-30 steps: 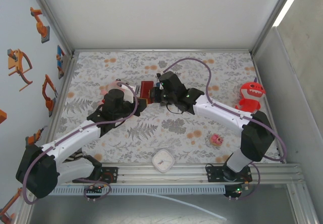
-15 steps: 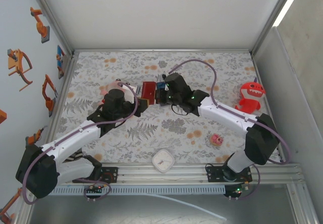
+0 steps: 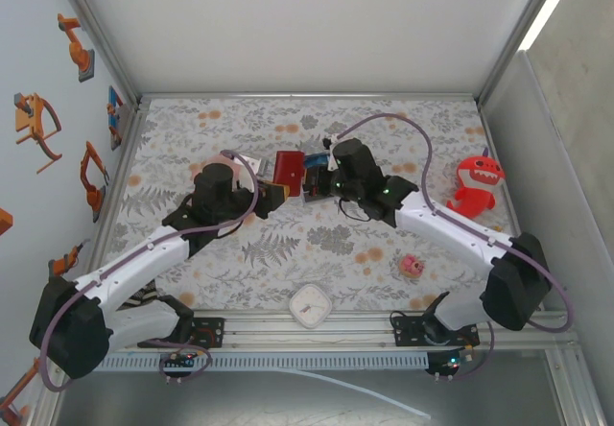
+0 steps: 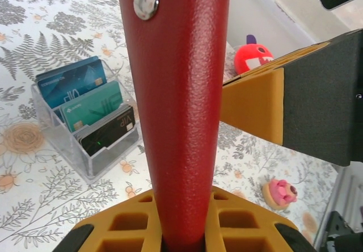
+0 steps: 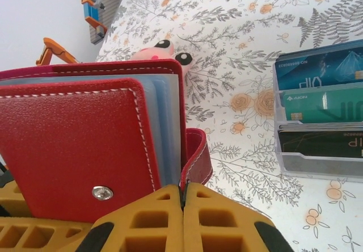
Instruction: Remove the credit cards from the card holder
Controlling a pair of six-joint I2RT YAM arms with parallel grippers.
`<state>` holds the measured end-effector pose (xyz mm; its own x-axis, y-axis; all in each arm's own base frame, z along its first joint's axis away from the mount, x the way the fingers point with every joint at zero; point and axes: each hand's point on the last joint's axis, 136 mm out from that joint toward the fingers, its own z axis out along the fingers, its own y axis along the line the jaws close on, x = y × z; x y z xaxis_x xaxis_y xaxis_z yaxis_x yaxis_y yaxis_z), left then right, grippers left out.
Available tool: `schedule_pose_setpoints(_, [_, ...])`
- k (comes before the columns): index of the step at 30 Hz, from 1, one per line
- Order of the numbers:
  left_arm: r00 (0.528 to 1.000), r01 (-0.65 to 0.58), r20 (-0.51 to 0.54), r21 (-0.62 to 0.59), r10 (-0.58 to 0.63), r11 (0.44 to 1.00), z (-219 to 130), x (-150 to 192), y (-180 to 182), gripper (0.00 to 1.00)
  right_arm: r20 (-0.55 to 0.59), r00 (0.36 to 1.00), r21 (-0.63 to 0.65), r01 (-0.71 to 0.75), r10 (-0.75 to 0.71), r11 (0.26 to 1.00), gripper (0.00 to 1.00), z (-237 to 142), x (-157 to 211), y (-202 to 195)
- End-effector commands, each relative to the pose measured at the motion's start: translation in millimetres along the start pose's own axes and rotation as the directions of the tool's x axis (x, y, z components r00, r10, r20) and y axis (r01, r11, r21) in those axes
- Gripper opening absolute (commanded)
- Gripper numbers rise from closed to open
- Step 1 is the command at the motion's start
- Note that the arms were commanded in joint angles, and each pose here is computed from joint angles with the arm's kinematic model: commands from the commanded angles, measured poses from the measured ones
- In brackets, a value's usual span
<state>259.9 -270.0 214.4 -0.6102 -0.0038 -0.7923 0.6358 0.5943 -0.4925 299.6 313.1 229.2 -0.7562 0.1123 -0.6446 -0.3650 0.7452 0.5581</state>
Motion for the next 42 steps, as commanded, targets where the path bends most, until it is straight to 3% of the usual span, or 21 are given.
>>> schedule_pose_setpoints(1, [0.998,0.015,0.055,0.103,-0.021,0.995,-13,-27,-26,0.0,0.05,0.999,-0.007,0.021,-0.02,1.0,0.05,-14,-11,-4])
schedule_pose_setpoints(5, [0.996,0.037,0.077,0.148,-0.049,0.988,-20,-34,-32,0.0,0.063,0.998,-0.008,0.012,-0.011,1.0,0.16,-26,-15,-13])
schedule_pose_setpoints(16, [0.992,0.081,0.072,0.239,-0.101,0.968,-26,-40,-39,0.0,0.082,0.997,-0.073,-0.004,0.01,0.997,0.34,-45,-17,-21])
schedule_pose_setpoints(18, [0.992,0.089,0.068,0.265,-0.111,0.96,-26,-41,-41,0.0,0.083,0.997,-0.123,0.003,0.007,0.992,0.43,-48,-18,-17])
schedule_pose_setpoints(21, [0.992,0.094,0.051,0.304,-0.114,0.948,-27,-41,-45,0.0,0.089,0.996,-0.228,0.038,-0.018,0.973,0.78,-54,-19,-4])
schedule_pose_setpoints(22, [0.992,0.093,0.045,0.322,-0.114,0.942,-28,-42,-48,0.0,0.093,0.995,-0.259,0.051,-0.028,0.965,0.84,-56,-19,0])
schedule_pose_setpoints(30, [0.995,0.093,-0.01,0.425,-0.098,0.901,-31,-43,-66,0.0,0.135,0.983,-0.502,0.178,-0.127,0.846,0.84,-73,-12,36])
schedule_pose_setpoints(33, [0.995,0.095,-0.017,0.426,-0.096,0.9,-31,-41,-66,0.0,0.132,0.982,-0.539,0.187,-0.136,0.821,0.85,-74,-11,43])
schedule_pose_setpoints(36, [0.995,0.098,-0.02,0.424,-0.099,0.9,-31,-41,-65,0.0,0.118,0.982,-0.569,0.186,-0.145,0.801,0.92,-73,-10,48])
schedule_pose_setpoints(42, [0.994,0.102,-0.019,0.424,-0.104,0.9,-29,-42,-65,0.0,0.076,0.988,-0.56,0.151,-0.131,0.815,0.96,-57,-8,44])
